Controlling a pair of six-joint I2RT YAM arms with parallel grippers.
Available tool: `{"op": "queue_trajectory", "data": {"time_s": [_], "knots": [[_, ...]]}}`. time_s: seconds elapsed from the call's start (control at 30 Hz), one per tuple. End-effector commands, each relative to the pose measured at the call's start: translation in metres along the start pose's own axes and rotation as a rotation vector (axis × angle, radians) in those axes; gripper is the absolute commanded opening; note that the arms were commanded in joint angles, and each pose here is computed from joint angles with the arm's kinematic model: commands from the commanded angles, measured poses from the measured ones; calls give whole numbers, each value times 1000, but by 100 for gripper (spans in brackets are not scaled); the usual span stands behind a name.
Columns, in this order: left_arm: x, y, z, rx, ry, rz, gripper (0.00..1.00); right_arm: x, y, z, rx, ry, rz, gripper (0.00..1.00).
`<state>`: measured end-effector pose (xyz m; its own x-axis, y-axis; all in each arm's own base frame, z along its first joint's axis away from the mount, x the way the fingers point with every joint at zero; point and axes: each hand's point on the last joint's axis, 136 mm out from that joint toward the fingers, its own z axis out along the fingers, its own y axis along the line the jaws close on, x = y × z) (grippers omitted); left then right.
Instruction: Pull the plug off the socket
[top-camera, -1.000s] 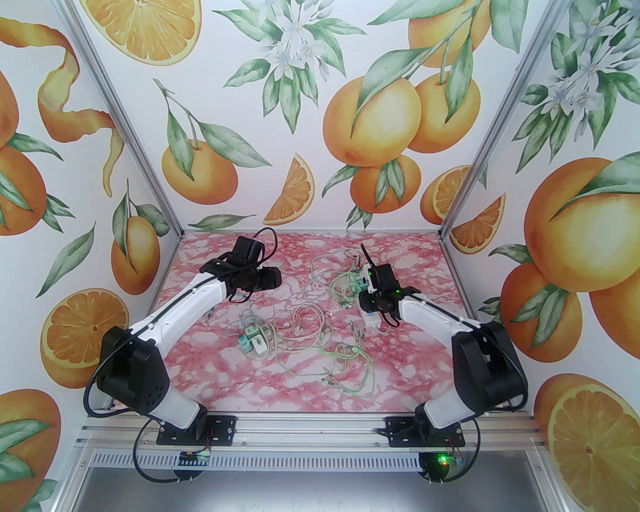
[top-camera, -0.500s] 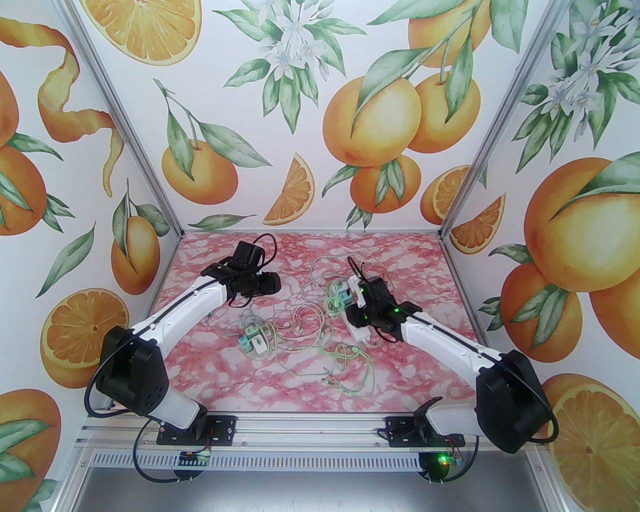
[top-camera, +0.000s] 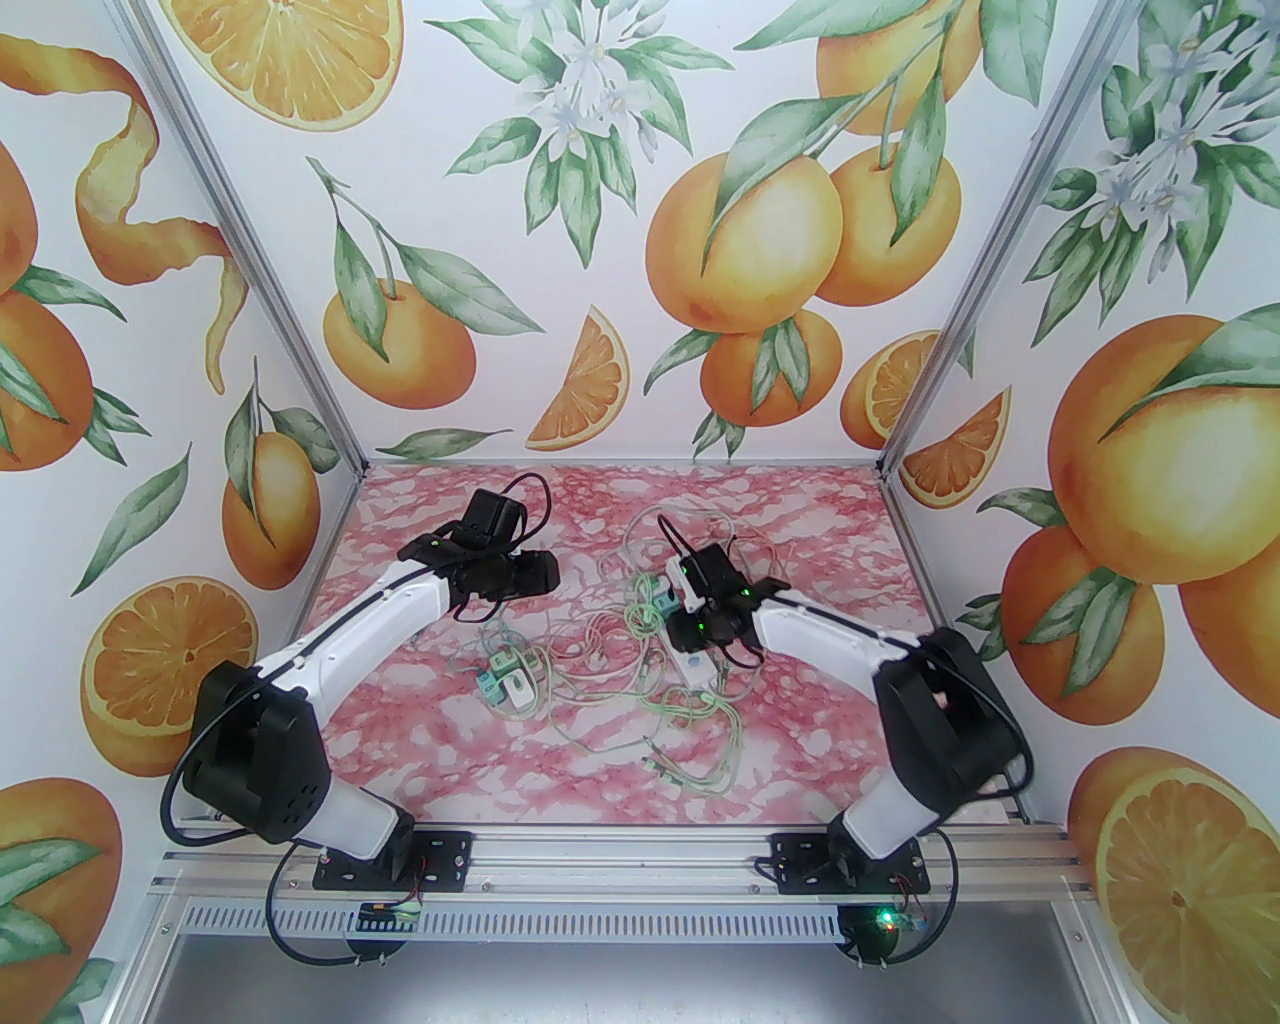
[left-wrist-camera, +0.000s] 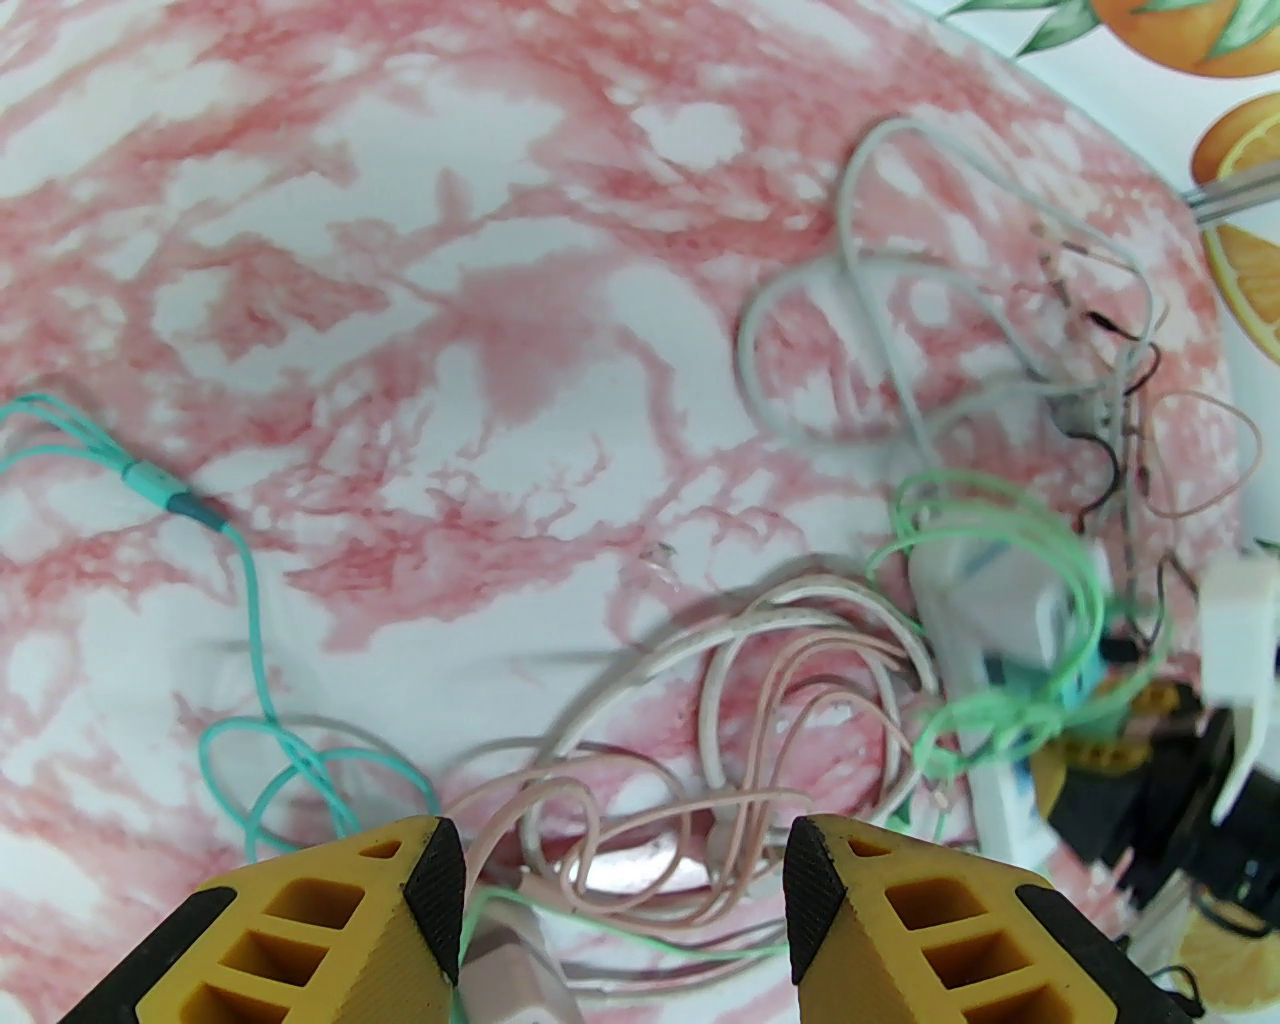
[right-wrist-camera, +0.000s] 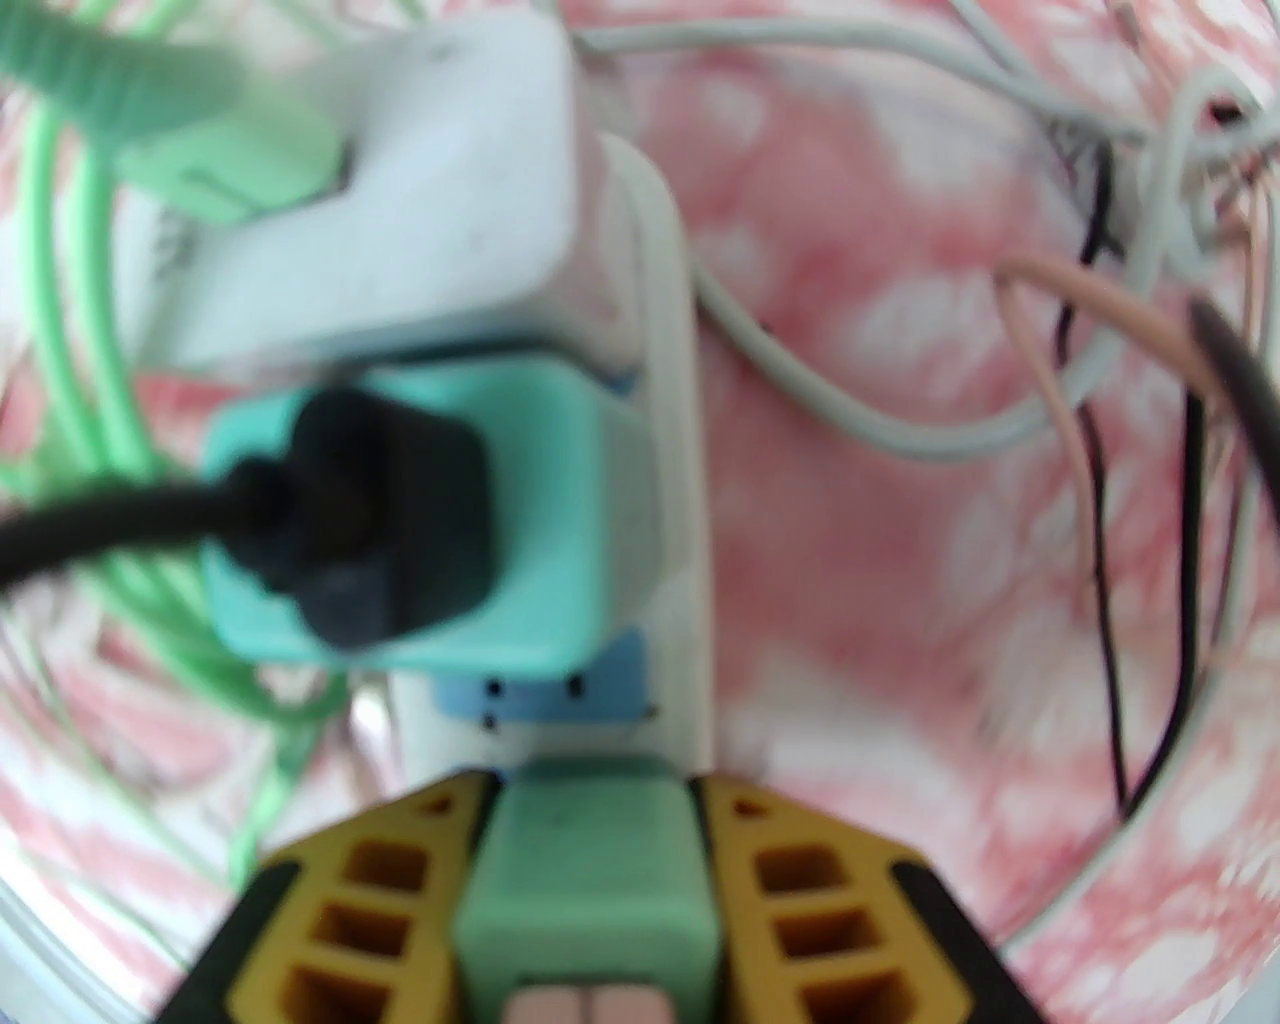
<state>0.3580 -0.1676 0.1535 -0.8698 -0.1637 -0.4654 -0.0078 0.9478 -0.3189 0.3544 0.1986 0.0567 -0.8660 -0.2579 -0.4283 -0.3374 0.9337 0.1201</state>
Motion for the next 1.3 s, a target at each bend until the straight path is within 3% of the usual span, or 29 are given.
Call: {"op": "queue_trajectory", "data": {"time_s": [0.0,0.23,0.37,0.63,0.83,1.0,1.07,1.27], "knots": [[-3,-1,-14,8,-40,-9,57,-44,-34,12,54,-33,49,28],[-3,3,-21,-10,-41,-6,58,-106,-85,41,111,-31,97,27],[-5,4,-23,-15,-41,-3,58,-116,-91,34,99,-61,121,27],[-7,0,-16,-2,-36,-3,58,-79,-39,-3,18,-115,17,30],[-8,-3,-11,5,-23,13,57,-49,-11,3,-39,-85,-64,30],[-4,-4,-8,15,-17,16,58,-45,-22,20,9,-52,-83,32],[-2,-5,-7,28,-18,15,58,-45,-25,26,26,-43,-103,38],[-2,-8,-8,37,-23,22,58,-55,-48,24,67,-48,-100,44]]}}
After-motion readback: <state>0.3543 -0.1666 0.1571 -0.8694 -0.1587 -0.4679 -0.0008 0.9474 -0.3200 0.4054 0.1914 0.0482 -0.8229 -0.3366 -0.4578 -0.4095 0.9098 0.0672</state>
